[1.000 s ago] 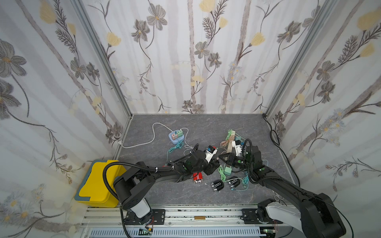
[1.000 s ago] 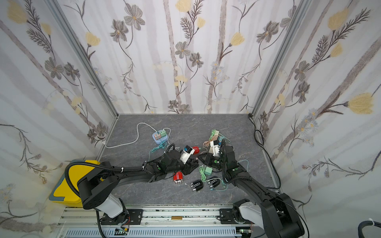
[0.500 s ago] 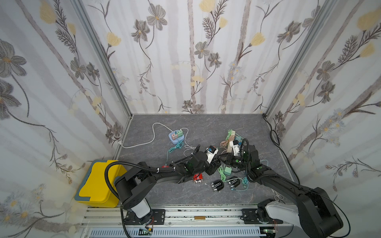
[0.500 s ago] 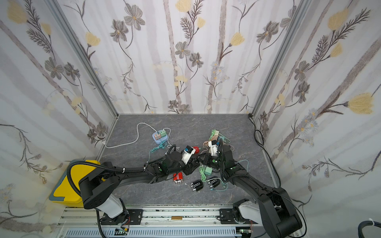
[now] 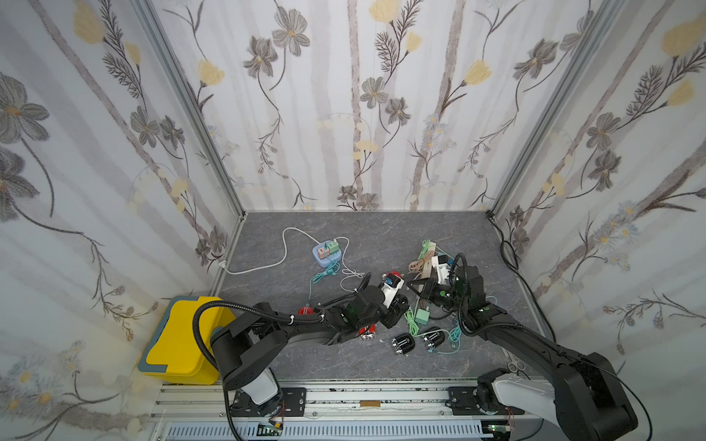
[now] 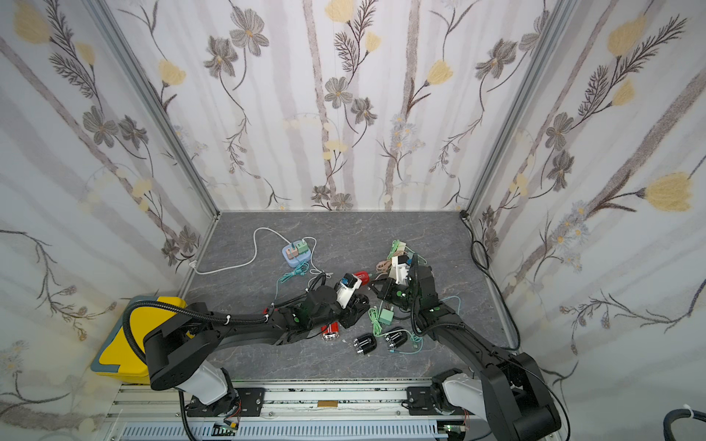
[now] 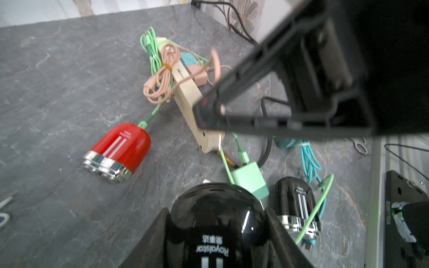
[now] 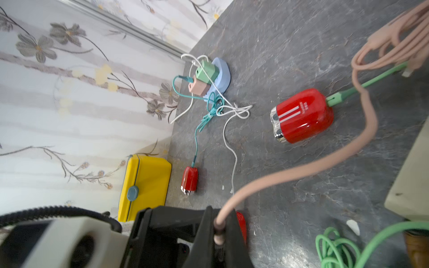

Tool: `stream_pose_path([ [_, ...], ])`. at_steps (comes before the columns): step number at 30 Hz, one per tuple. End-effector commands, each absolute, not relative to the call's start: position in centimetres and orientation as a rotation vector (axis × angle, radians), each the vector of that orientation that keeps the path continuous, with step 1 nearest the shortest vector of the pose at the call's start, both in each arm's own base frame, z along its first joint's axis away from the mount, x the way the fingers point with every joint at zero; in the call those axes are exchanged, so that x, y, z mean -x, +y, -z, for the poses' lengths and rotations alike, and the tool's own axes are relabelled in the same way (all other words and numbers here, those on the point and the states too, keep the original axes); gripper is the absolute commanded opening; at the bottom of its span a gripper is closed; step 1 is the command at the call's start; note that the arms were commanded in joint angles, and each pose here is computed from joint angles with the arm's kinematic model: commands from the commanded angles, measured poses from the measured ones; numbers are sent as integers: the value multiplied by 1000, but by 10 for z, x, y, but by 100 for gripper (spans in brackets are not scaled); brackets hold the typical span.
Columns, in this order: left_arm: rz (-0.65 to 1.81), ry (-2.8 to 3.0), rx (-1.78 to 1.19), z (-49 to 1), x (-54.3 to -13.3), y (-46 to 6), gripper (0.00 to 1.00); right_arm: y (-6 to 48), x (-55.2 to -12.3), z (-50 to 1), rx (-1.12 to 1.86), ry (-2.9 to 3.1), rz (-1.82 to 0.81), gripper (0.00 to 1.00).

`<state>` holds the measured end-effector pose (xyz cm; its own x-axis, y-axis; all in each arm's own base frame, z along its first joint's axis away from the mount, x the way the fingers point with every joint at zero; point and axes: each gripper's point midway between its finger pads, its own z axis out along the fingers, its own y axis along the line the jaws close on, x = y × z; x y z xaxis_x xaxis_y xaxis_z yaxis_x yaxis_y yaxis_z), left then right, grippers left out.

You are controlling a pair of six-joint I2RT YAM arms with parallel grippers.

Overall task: Unplug the electric shaver
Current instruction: Remove the charging cable from the electric shaver, then place the electric shaver at the center of the board.

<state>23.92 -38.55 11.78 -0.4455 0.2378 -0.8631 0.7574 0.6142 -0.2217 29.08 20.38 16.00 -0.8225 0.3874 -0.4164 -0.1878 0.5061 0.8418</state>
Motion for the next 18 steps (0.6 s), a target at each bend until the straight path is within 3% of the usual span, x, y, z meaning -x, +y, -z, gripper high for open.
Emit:
stream_pose_path([
  [1,724,1977,-801,-116,-238,-381,39,204,-292,-182,-179,2075,-1451,5],
  [4,708,1991,-814,-111,-234,-377,39,201,-295,-184,-177,2069,-1441,5],
  [12,705,2042,-785,-104,-234,-376,39,192,-304,-170,-123,2188,-1110,5],
  [18,664,2142,-751,-87,-238,-375,40,149,-309,-159,-164,2241,-725,5],
])
